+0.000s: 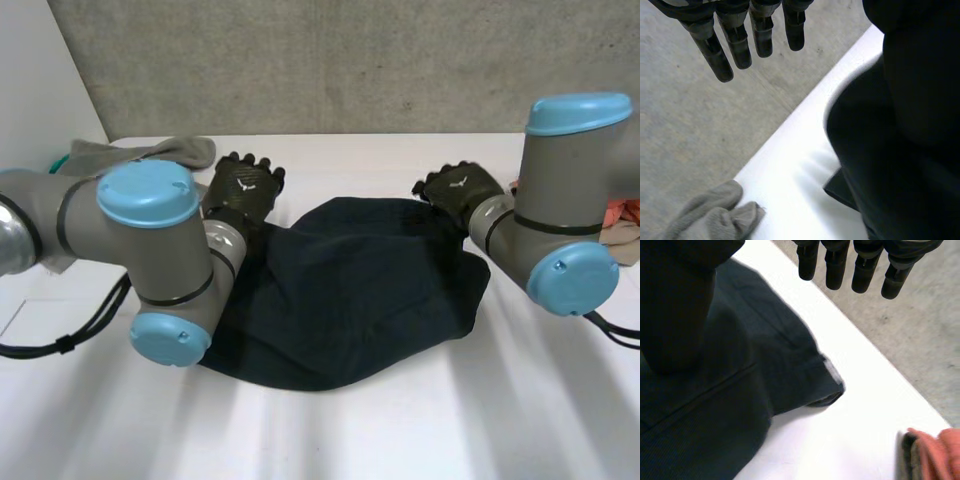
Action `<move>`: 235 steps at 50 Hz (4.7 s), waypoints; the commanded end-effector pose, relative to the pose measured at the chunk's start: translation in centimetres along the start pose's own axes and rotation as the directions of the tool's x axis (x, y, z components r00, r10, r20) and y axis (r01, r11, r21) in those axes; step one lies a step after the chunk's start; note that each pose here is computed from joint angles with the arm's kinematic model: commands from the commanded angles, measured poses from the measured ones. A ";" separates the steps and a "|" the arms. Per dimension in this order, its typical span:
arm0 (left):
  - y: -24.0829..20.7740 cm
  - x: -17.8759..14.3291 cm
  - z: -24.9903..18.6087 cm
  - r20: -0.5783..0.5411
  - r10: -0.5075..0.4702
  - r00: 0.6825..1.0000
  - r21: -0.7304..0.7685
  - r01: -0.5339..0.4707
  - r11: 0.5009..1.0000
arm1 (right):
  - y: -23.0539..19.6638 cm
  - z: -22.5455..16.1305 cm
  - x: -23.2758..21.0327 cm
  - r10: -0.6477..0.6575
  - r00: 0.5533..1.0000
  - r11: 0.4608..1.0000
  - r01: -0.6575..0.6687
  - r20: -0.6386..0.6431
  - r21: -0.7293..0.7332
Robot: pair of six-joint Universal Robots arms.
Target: Fold the laundry.
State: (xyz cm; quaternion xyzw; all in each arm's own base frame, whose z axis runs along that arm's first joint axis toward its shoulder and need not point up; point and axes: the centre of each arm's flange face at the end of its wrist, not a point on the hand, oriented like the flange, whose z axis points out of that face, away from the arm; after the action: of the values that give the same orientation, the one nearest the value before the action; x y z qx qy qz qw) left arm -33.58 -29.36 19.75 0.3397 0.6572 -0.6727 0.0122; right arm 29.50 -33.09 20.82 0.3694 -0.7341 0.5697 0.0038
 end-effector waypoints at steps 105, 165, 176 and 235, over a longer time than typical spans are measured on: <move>3.7 13.3 -8.3 -0.299 -0.361 0.883 -0.255 0.290 0.922 | 3.5 -10.9 3.0 -0.026 0.996 1.000 0.027 0.091 -0.005; -19.5 -16.1 0.4 0.304 -0.339 0.891 0.802 -0.047 0.596 | -18.3 -3.8 10.2 0.149 0.922 0.655 0.180 -0.358 0.734; -16.4 -15.6 1.5 0.316 -0.329 0.890 0.744 -0.018 0.668 | -20.2 -4.1 10.8 0.201 0.910 0.498 0.225 -0.364 0.837; -6.4 -4.9 -9.4 0.011 -0.183 0.983 0.298 0.171 0.939 | 7.9 -5.7 -5.6 0.473 0.860 0.881 -0.464 0.193 -0.089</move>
State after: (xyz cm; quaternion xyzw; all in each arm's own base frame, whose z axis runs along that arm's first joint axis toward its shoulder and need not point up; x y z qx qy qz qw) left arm -28.52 -22.16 28.46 0.2646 0.5782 -0.7671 -0.0851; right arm 24.55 -25.68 16.67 0.2464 -0.8064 0.5094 -0.1719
